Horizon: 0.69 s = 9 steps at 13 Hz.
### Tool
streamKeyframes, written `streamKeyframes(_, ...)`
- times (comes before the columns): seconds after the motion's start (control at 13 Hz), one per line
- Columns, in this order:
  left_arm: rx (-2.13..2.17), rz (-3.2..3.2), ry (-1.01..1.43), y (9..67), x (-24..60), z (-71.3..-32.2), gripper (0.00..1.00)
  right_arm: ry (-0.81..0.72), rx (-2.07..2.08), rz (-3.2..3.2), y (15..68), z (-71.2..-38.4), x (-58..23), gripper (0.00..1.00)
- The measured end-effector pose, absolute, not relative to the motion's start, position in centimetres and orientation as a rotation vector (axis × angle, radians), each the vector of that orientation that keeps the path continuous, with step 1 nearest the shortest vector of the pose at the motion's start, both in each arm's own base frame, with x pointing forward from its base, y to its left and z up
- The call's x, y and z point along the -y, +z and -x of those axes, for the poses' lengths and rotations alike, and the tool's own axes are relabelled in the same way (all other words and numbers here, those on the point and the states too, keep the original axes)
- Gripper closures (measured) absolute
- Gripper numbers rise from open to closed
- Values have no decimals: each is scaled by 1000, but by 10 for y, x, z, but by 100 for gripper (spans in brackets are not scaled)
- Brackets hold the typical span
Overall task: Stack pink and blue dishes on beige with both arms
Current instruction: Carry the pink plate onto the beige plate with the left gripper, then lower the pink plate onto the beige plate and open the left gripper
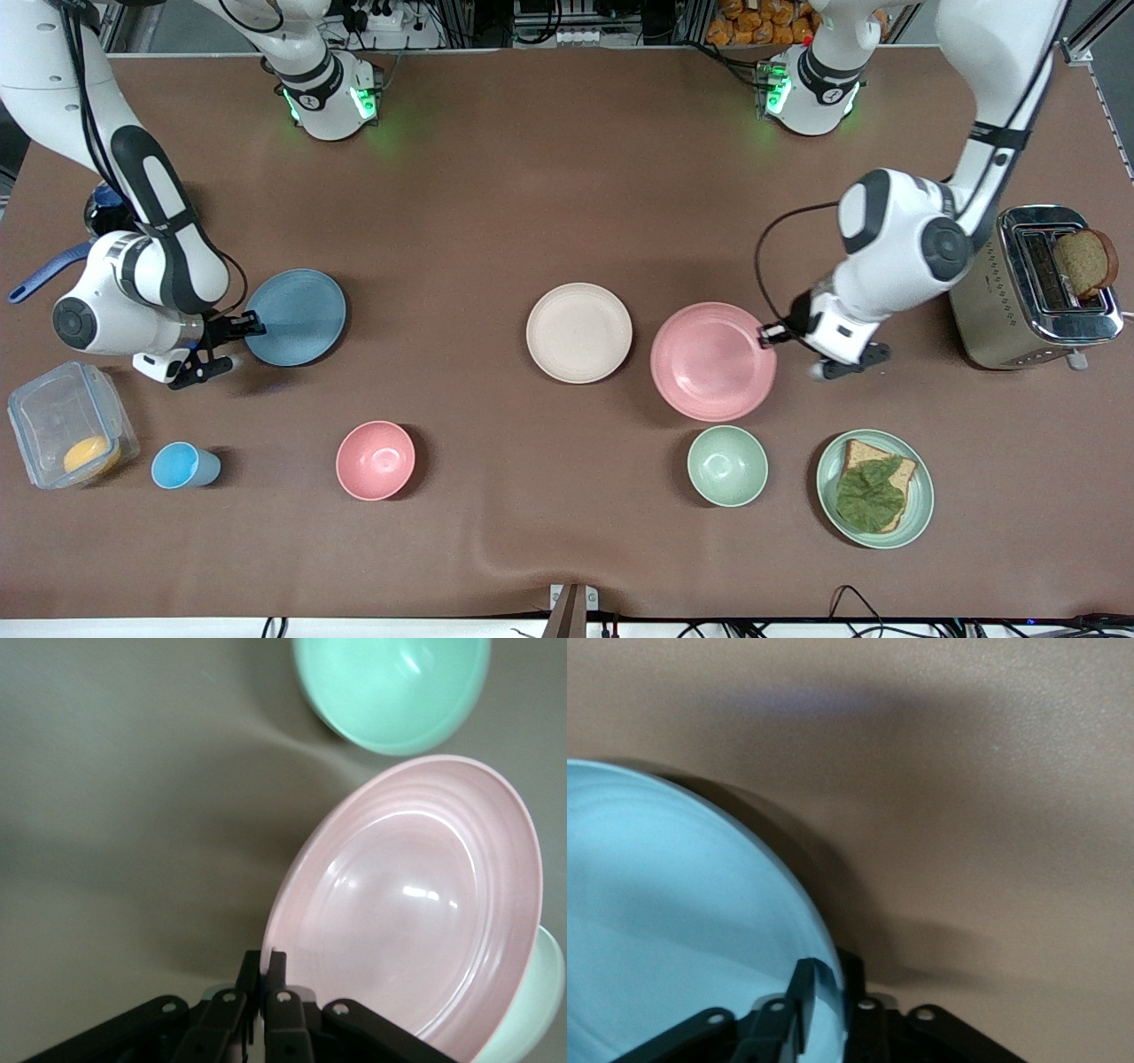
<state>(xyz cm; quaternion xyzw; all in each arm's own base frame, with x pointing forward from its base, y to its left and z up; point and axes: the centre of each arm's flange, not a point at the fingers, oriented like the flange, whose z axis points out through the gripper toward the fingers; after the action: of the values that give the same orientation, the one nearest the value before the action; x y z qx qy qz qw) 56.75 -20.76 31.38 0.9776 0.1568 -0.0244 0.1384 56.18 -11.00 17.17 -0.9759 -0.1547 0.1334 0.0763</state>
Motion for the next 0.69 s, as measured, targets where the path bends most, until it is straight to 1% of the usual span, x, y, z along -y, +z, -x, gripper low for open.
streamKeyframes(0.08,-426,-2829,-80,315,233,-559,95,418,469,2915,176,-564,110,91)
streamKeyframes(0.31,-354,-2836,-120,307,285,-538,95,477,480,2883,194,-575,108,93)
streamKeyframes(0.38,-343,-2833,-130,298,297,-533,95,489,484,2876,199,-579,106,95)
streamKeyframes(0.69,-385,-2800,-148,260,339,-514,95,532,492,2850,227,-594,106,95)
